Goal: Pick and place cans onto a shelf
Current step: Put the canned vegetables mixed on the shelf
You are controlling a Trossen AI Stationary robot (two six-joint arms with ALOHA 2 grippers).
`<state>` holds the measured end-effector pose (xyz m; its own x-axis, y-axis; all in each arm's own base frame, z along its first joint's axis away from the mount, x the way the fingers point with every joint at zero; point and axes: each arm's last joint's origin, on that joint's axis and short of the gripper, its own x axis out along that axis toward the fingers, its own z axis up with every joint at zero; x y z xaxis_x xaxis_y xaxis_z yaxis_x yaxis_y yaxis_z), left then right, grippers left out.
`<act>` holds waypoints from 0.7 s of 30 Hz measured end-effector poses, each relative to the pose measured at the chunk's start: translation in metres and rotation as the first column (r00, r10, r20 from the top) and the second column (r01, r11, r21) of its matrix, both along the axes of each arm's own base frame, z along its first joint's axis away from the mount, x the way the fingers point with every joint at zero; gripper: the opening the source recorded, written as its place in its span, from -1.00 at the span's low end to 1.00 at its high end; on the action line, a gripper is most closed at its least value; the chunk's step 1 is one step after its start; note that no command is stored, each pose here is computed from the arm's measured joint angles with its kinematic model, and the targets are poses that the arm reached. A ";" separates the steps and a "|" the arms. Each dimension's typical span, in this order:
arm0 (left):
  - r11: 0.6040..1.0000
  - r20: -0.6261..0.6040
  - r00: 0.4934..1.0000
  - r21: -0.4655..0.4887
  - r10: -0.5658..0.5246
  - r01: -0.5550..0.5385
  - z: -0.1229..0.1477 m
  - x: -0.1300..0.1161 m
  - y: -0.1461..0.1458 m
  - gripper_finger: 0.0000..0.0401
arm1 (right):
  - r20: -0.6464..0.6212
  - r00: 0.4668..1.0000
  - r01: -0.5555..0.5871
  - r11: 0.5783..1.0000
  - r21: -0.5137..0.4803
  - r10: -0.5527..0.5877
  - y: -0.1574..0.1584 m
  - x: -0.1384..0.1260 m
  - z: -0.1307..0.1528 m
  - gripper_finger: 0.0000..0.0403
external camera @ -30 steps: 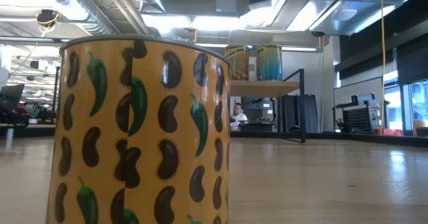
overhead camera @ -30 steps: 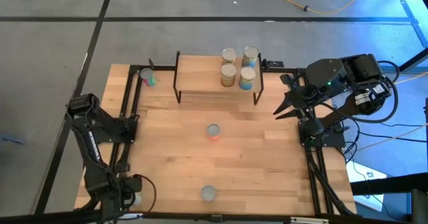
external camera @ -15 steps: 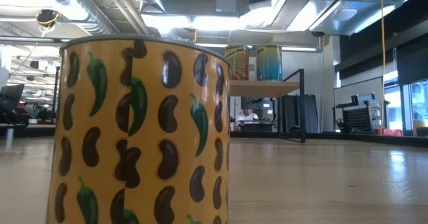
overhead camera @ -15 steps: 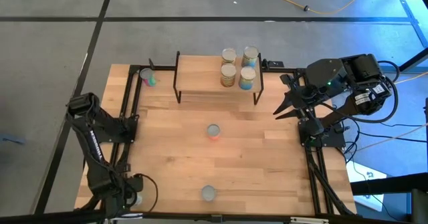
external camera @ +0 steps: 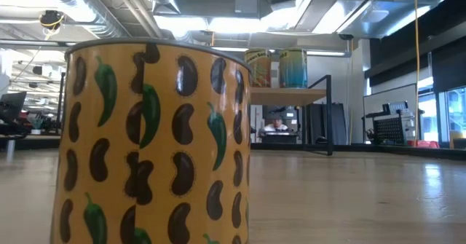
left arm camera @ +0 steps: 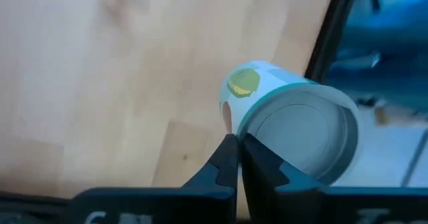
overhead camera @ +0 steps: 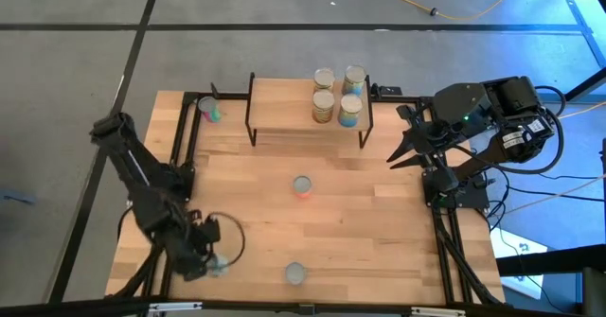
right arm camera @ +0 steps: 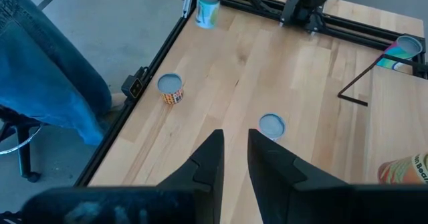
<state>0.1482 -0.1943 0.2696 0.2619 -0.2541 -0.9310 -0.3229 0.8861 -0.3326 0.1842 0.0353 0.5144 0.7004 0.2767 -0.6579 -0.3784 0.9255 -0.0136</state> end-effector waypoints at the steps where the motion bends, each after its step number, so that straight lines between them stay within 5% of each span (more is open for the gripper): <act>1: 1.000 0.014 1.000 -0.011 0.028 -0.028 0.005 0.003 0.009 -0.99 | 0.000 1.000 0.000 1.000 -0.001 0.000 0.000 0.000 0.000 -0.66; 6: 0.979 0.048 0.978 -0.035 0.202 -0.201 0.026 0.016 0.058 -1.00 | 0.001 1.000 -0.002 1.000 -0.002 0.002 0.000 0.000 0.000 -0.66; 13: 0.949 0.186 0.936 0.041 0.300 -0.312 0.071 0.033 0.119 -1.00 | 0.000 1.000 -0.002 1.000 -0.003 0.002 0.000 0.000 0.000 -0.66; 21: 0.851 0.368 0.827 0.149 0.425 -0.503 0.137 0.045 0.180 -1.00 | 0.004 1.000 0.025 0.999 -0.027 -0.025 -0.001 0.000 0.000 -0.66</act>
